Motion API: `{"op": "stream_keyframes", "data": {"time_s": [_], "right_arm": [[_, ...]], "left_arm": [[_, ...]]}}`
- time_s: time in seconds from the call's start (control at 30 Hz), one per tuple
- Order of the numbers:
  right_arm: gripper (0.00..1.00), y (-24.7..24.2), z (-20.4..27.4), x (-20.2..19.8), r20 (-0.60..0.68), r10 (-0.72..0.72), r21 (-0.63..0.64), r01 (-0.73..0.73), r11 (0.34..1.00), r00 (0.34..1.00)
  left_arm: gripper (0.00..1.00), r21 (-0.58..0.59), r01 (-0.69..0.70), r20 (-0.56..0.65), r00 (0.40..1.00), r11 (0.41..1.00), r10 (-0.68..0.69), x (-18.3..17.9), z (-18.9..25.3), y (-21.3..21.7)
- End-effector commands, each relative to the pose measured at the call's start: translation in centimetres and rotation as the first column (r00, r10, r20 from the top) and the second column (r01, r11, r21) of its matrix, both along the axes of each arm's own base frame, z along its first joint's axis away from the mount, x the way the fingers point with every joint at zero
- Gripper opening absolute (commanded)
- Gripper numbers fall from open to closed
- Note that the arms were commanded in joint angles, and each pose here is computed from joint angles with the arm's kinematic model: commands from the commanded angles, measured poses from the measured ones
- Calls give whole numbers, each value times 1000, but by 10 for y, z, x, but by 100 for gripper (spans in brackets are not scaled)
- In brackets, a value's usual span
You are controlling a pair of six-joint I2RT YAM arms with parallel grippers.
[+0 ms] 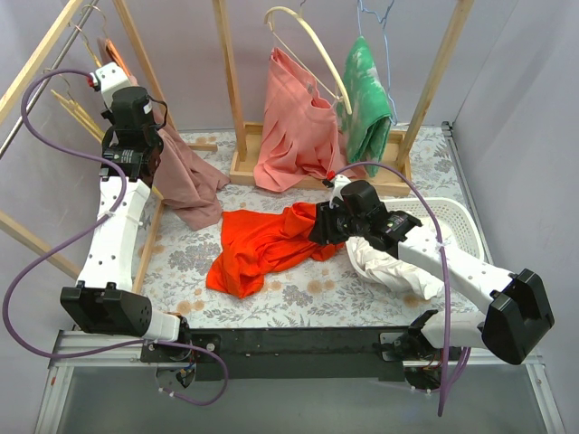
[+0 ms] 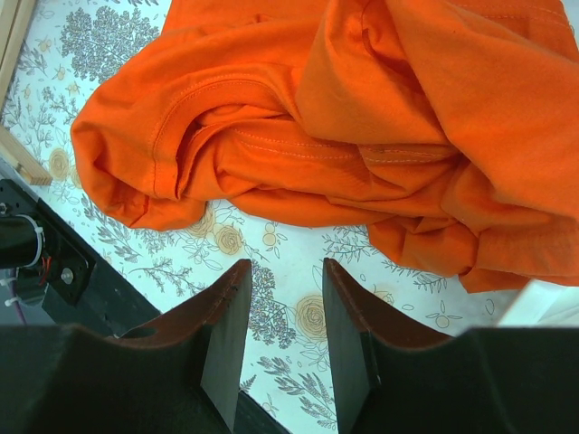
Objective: Place the t-shirt on the hanger
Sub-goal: Pick up the hanger from the clothesline.
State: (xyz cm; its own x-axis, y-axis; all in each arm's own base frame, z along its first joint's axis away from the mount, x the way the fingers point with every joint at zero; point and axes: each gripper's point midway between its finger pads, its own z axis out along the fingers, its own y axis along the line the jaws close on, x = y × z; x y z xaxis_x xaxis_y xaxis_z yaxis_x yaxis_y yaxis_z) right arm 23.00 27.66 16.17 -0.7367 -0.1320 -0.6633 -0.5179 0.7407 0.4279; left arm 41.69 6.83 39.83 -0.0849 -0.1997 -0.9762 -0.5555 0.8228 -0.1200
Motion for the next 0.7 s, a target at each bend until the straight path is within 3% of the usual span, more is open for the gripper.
{"op": "stream_keyframes", "data": {"time_s": [0.0, 0.67], "right_arm": [[45, 7, 22, 7, 52, 2, 35, -4, 999, 999], [45, 8, 23, 9, 57, 3, 35, -5, 999, 998]], "left_arm": [[0, 0, 12, 104, 994, 1000, -12, -17, 42, -1], [0, 82, 8, 83, 996, 997, -15, -25, 46, -18]]}}
